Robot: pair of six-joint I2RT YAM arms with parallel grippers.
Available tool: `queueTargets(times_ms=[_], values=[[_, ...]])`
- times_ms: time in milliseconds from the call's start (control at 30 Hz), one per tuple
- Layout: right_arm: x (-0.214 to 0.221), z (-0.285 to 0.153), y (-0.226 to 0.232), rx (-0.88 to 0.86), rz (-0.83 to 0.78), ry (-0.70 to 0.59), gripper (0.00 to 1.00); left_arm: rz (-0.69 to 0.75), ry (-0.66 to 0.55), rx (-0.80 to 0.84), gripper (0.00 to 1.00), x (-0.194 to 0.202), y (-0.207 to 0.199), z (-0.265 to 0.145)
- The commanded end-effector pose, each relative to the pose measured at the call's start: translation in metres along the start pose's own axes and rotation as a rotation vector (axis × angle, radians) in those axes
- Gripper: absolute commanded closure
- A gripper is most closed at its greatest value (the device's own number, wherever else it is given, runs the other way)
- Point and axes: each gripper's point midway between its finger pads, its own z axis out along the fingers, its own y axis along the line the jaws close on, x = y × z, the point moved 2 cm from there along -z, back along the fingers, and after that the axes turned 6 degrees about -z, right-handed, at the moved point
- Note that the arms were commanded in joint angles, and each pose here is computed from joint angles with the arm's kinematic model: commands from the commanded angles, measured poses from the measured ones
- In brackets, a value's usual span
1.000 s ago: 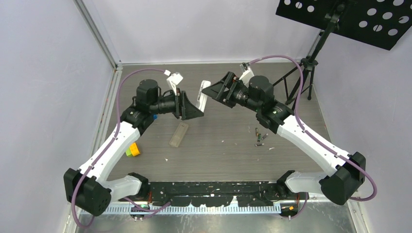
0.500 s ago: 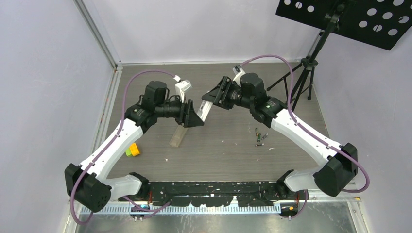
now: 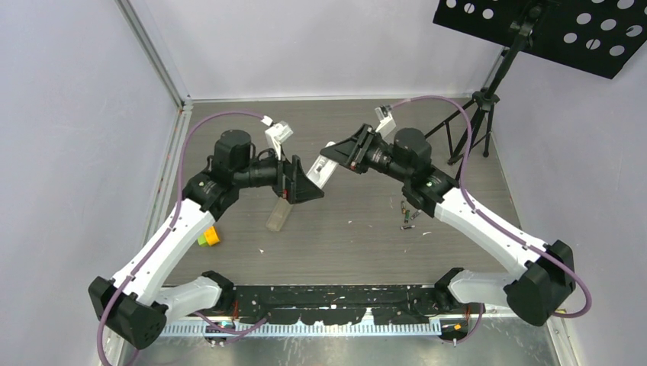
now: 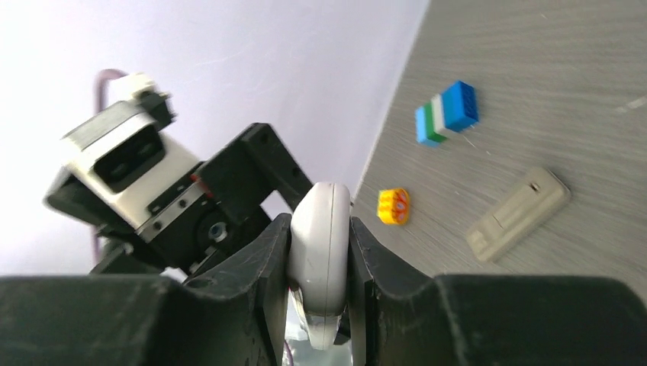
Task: Load the batteries into the remote control
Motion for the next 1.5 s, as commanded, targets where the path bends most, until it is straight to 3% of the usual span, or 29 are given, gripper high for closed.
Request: queueTargets(times_ms=[0, 233, 333, 700, 1200, 1333, 1467], values=[[-0.031, -0.028, 0.06, -0.247, -0.065, -0.182, 0.84, -0.105, -0.145, 0.071, 0.0, -0.028, -0.027, -0.006], [-0.055, -0.054, 0.075, -0.37, 0.025, -0.394, 0.84, -0.336, -0.368, 0.359, 0.0, -0.062, -0.062, -0.01], [-0.063, -0.061, 0.08, -0.412, 0.053, -0.451, 0.84, -0.394, -0.418, 0.394, 0.02, -0.069, -0.065, -0.014], [-0.067, -0.061, 0.075, -0.432, 0.122, -0.488, 0.84, -0.461, -0.515, 0.449, 0.25, -0.081, -0.07, -0.025], [-0.061, -0.045, 0.061, -0.402, 0.181, -0.451, 0.84, -0.527, -0.538, 0.431, 0.43, -0.087, -0.051, -0.009], [-0.059, -0.04, 0.054, -0.384, 0.196, -0.445, 0.84, -0.562, -0.56, 0.403, 0.55, -0.086, -0.041, -0.005], [-0.055, -0.036, 0.046, -0.363, 0.212, -0.436, 0.84, -0.573, -0.557, 0.364, 0.81, -0.083, -0.032, 0.0]])
